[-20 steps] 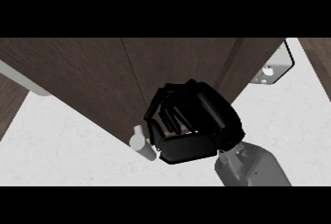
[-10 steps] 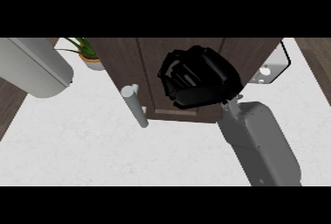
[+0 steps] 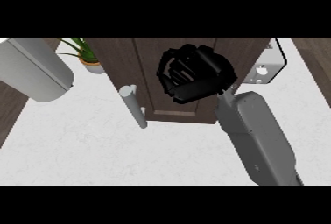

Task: Pick up the bottled water, place it into the cabinet and close the cabinet

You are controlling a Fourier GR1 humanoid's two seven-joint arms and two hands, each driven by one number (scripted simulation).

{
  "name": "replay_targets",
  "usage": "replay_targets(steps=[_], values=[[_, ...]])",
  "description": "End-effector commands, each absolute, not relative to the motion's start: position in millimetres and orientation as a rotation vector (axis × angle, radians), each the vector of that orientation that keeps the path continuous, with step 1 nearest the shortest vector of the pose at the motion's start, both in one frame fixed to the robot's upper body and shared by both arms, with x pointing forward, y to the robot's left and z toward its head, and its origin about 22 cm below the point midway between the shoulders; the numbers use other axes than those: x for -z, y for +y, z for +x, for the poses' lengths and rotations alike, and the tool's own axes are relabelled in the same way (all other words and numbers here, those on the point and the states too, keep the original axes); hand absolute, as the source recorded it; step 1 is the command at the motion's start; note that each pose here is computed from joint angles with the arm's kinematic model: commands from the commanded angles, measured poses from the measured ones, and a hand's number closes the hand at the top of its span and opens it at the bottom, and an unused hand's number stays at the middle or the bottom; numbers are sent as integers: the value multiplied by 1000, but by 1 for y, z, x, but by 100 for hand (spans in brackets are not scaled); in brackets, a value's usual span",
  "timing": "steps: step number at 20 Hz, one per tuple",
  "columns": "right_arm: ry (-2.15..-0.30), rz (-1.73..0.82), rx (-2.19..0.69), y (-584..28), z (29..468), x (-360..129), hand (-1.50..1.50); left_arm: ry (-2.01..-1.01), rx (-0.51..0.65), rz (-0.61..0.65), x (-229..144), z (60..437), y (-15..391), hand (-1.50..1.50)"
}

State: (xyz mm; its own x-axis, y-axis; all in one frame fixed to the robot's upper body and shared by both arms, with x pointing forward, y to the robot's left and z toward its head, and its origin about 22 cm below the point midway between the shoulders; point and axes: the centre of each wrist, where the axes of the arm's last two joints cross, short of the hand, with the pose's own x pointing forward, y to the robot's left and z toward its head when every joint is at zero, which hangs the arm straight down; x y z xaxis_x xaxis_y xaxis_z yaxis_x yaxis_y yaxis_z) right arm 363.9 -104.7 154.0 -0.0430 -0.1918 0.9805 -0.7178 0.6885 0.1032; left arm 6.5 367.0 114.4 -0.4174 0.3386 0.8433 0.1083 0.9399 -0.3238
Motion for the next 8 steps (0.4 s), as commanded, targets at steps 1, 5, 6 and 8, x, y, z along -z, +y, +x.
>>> replay_targets(steps=[1,5,6,8], values=[[-1550,761,-441,-77,388,-170,150,-2003,-245,-328,-124,8,366,-150],[-1534,833,-463,-75,385,-170,150,-1983,-236,-333,-118,11,375,-150],[-1532,824,-463,-80,388,-173,150,-1988,-280,-352,-107,3,362,-150],[-1522,836,-492,-75,387,-175,150,-1995,-253,-364,-115,9,364,-150]])
